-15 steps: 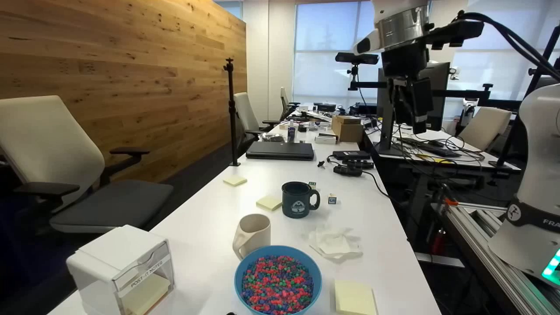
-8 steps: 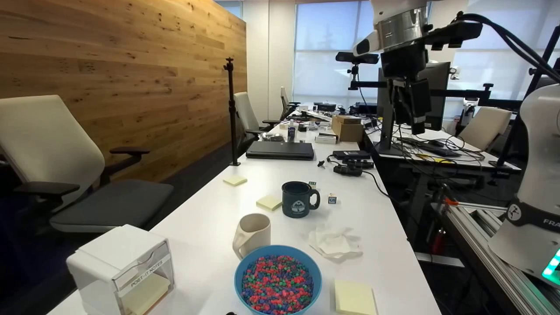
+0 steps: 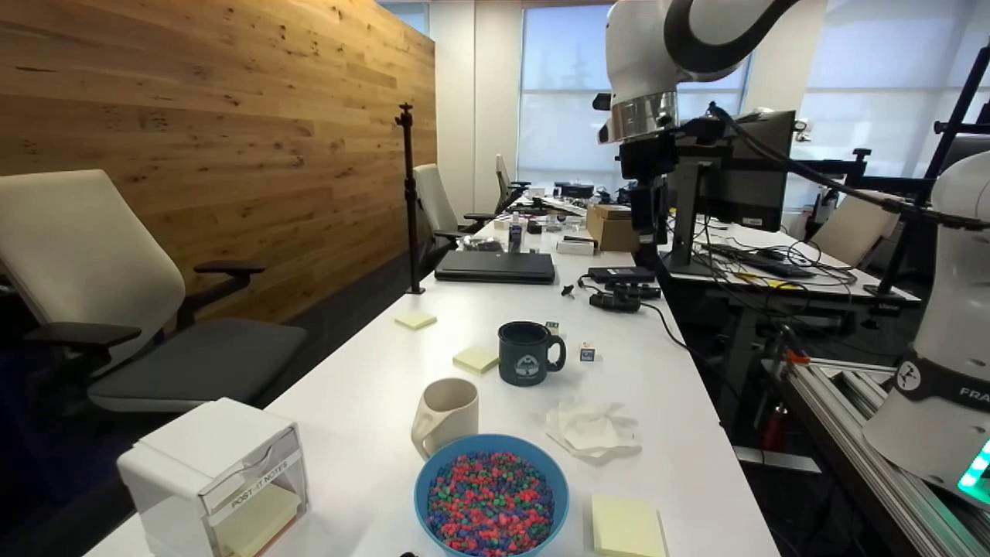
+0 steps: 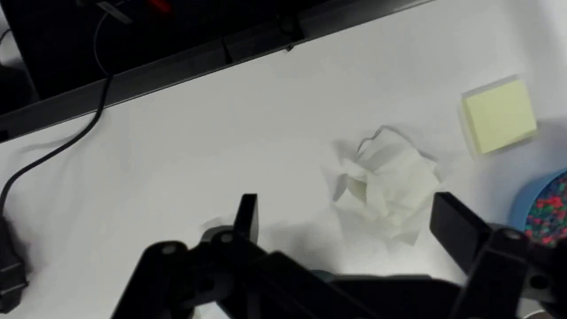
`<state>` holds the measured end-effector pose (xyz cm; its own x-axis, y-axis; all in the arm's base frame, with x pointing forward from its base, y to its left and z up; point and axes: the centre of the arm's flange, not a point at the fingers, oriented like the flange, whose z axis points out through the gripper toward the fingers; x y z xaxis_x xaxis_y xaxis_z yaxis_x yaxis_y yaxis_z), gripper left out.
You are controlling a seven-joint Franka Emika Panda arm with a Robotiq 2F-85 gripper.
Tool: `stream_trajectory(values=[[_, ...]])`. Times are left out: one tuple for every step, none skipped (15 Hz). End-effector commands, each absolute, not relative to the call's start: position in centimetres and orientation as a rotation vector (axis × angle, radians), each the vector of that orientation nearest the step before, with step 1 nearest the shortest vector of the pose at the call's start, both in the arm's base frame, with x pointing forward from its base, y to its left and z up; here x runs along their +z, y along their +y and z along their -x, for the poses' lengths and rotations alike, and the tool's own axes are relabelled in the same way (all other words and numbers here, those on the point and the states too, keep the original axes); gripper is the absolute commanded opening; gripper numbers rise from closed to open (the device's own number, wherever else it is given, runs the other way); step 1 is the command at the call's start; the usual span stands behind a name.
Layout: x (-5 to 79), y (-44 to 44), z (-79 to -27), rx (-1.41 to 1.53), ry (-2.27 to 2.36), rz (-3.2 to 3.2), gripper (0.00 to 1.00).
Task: Place one of the small cubes in the mug
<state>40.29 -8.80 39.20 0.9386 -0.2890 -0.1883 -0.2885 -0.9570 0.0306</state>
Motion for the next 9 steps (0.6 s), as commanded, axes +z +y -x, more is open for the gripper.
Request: stream_trajectory(values=[[37.2,-13.2,-41.9,-0.235,-0.7,-3.088,1.0],[36.6,-14.2,-42.1,-0.218,-0.744,-3.084,1.0],[36.3,-15.1,-42.2,-0.184,-0.788,-3.074,1.0],[36.1,-15.7,-42.3,-0.151,-0.823,-3.065,1.0],[35.7,-16.4,-42.8,-0.096,-0.851,-3.05,1.0],[35.6,-16.9,-43.1,-0.049,-0.881,-3.031,1.0],[35.4,-17.3,-43.5,0.005,-0.912,-3.012,1.0],[35.0,-17.8,-44.0,0.047,-0.943,-3.0,1.0],[34.9,-18.0,-44.2,0.064,-0.956,-2.988,1.0]])
